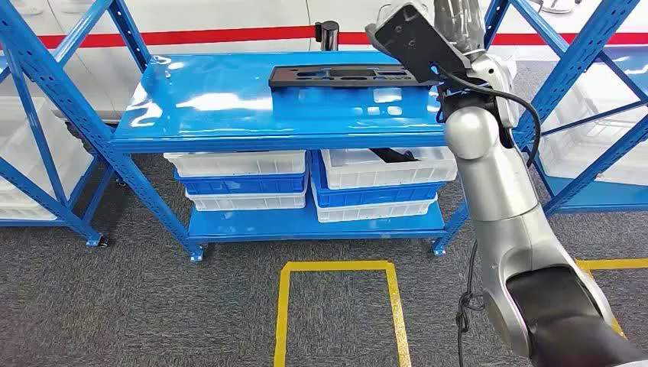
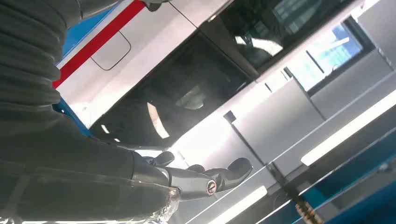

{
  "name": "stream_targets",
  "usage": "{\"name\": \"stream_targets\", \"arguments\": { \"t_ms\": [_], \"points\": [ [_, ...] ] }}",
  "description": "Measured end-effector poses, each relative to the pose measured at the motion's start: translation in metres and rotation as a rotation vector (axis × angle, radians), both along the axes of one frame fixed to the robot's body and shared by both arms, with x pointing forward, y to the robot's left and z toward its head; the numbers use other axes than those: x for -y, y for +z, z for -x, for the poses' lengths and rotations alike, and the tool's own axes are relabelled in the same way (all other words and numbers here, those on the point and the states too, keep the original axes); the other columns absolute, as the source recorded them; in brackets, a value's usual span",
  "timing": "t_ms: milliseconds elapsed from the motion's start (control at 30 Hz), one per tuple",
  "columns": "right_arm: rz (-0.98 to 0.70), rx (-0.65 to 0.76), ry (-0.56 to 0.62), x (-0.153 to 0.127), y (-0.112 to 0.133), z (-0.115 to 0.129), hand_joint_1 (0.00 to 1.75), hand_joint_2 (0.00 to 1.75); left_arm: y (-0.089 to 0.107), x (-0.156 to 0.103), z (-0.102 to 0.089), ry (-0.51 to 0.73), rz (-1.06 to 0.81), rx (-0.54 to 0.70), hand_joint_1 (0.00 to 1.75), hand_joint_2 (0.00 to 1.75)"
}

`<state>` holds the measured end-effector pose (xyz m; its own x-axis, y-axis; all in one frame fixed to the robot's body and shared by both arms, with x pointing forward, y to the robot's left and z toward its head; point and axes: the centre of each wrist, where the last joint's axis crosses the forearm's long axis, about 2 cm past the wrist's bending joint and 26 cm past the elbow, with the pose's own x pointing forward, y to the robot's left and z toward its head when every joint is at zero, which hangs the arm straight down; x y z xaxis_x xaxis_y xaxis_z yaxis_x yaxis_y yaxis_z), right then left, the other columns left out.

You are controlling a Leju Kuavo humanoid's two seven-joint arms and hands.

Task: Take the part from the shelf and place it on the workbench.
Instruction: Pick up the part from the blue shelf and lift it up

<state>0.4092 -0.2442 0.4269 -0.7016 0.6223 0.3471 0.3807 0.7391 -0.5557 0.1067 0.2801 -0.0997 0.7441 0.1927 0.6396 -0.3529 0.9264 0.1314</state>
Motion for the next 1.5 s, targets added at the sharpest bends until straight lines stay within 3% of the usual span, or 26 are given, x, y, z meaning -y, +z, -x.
{"name": "stream_targets", "arguments": {
  "t_ms": [233,500,933,1500],
  "points": [
    [0.054,-0.059,0.044,-0.015,-0.028,0.001,0.00,1.75,0.001,0.004,-0.004,-0.018,0.011,-0.022,0.00,0.00],
    [0.051,-0.121,0.036,-0.012,-0.054,0.007,0.00,1.75,0.001,0.004,-0.003,-0.013,0.017,-0.104,0.00,0.00],
    [0.052,-0.150,-0.002,0.006,-0.067,0.012,0.00,1.75,0.001,0.003,-0.003,-0.035,0.003,-0.137,0.00,0.00],
    [0.056,-0.139,0.005,0.010,-0.055,0.008,0.00,1.75,0.000,-0.002,0.000,-0.029,-0.003,-0.140,0.00,0.00]
  ]
}}
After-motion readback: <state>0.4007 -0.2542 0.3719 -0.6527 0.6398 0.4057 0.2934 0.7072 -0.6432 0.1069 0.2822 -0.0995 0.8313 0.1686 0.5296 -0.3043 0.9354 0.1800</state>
